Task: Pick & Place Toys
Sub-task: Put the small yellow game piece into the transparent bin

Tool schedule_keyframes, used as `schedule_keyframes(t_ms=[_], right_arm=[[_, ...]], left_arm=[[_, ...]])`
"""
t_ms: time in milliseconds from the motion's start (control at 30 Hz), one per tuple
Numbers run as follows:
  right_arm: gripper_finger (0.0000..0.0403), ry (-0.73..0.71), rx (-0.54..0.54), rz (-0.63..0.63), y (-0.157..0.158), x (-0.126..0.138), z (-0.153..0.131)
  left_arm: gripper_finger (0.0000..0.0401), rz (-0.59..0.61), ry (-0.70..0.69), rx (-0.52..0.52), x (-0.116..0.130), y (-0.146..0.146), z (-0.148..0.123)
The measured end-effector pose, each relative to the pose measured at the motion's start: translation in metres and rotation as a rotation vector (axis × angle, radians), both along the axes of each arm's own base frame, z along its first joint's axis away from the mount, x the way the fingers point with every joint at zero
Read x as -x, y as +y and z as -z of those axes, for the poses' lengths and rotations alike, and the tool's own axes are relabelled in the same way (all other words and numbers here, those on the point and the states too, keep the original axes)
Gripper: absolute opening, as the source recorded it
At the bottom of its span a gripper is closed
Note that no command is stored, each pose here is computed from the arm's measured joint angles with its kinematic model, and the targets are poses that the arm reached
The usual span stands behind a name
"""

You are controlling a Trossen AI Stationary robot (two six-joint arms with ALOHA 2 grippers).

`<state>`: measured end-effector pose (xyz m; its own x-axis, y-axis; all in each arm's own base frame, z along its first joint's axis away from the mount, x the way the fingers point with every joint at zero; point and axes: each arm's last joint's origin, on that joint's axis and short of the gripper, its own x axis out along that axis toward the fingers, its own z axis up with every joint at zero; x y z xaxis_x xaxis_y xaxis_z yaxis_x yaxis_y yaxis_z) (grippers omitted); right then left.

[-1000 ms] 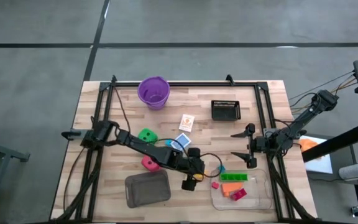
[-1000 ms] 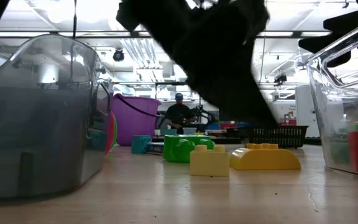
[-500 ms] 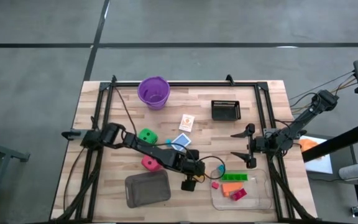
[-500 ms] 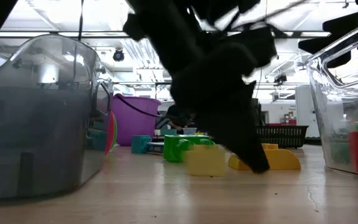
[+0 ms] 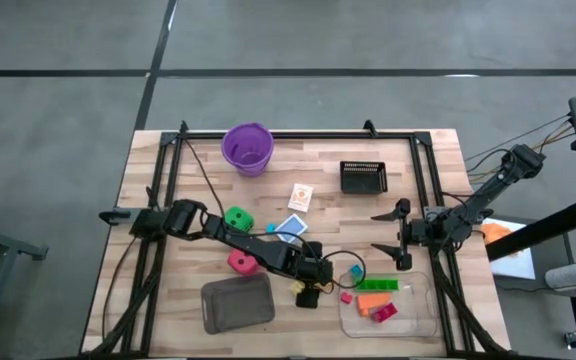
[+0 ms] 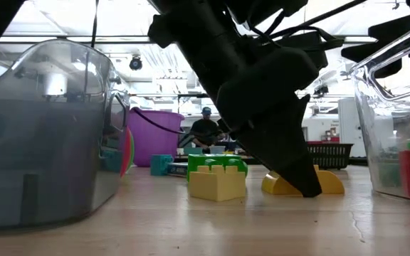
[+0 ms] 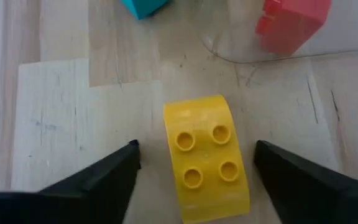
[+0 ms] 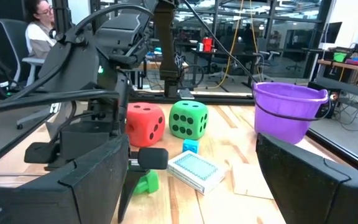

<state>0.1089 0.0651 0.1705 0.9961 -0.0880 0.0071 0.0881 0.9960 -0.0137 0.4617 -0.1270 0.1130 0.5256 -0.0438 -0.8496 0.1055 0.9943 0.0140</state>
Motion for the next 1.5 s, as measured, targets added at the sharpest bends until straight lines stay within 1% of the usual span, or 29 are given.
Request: schedule_keyframes(t_ms=[100, 233, 267, 467, 567, 700, 767, 867, 933, 1033, 1100, 1300, 1400, 1500], right_arm=[[0.0346, 0.005, -0.003, 0.0, 0.0, 0.0, 0.001], [0.0346, 0.012, -0.005, 0.0, 0.001, -0.001, 0.002], [0.0346, 0.013, -0.005, 0.0, 0.001, -0.001, 0.002], [0.0346, 0.015, -0.003, 0.002, 0.001, -0.001, 0.002], [0.0346, 0.015, -0.004, 0.002, 0.001, -0.001, 0.002], [0.0346, 0.015, -0.007, 0.002, 0.001, -0.001, 0.002], [0.0346, 0.014, -0.008, 0.002, 0.001, -0.001, 0.002], [0.0346, 0.015, -0.019, 0.002, 0.001, -0.001, 0.003], [0.0346, 0.01, -0.056, 0.005, 0.001, -0.001, 0.002], [0.0346, -0.009, -0.158, 0.034, -0.001, -0.002, 0.001], [0.0346, -0.023, -0.229, 0.05, -0.002, -0.003, -0.001], [0.0346, -0.065, -0.411, 0.097, -0.006, -0.008, -0.008], [0.0346, -0.077, -0.482, 0.115, -0.008, -0.012, -0.011], [0.0346, -0.068, -0.524, 0.123, -0.01, -0.017, -0.01]], left_arm=[[0.0237, -0.041, -0.001, 0.008, 0.0, 0.001, 0.0], [0.0142, -0.049, 0.0, 0.006, 0.0, 0.002, -0.001], [0.0132, -0.043, 0.0, 0.002, 0.0, 0.002, -0.001], [0.0134, -0.03, 0.031, -0.017, 0.004, 0.005, -0.006], [0.0134, -0.035, 0.039, -0.042, 0.009, 0.007, -0.014], [0.0134, -0.06, 0.01, -0.102, 0.012, 0.01, -0.032], [0.0134, -0.059, -0.018, -0.107, 0.013, 0.011, -0.043], [0.0134, -0.052, -0.037, -0.115, 0.015, 0.013, -0.052], [0.0134, -0.058, -0.055, -0.138, 0.017, 0.015, -0.059], [0.0134, -0.068, -0.103, -0.201, 0.017, 0.017, -0.072], [0.0134, -0.091, -0.127, -0.264, 0.016, 0.019, -0.074], [0.0134, -0.139, -0.204, -0.497, 0.013, 0.021, -0.082], [0.0134, -0.16, -0.239, -0.596, 0.01, 0.023, -0.085], [0.0134, -0.172, -0.269, -0.671, 0.008, 0.024, -0.089]])
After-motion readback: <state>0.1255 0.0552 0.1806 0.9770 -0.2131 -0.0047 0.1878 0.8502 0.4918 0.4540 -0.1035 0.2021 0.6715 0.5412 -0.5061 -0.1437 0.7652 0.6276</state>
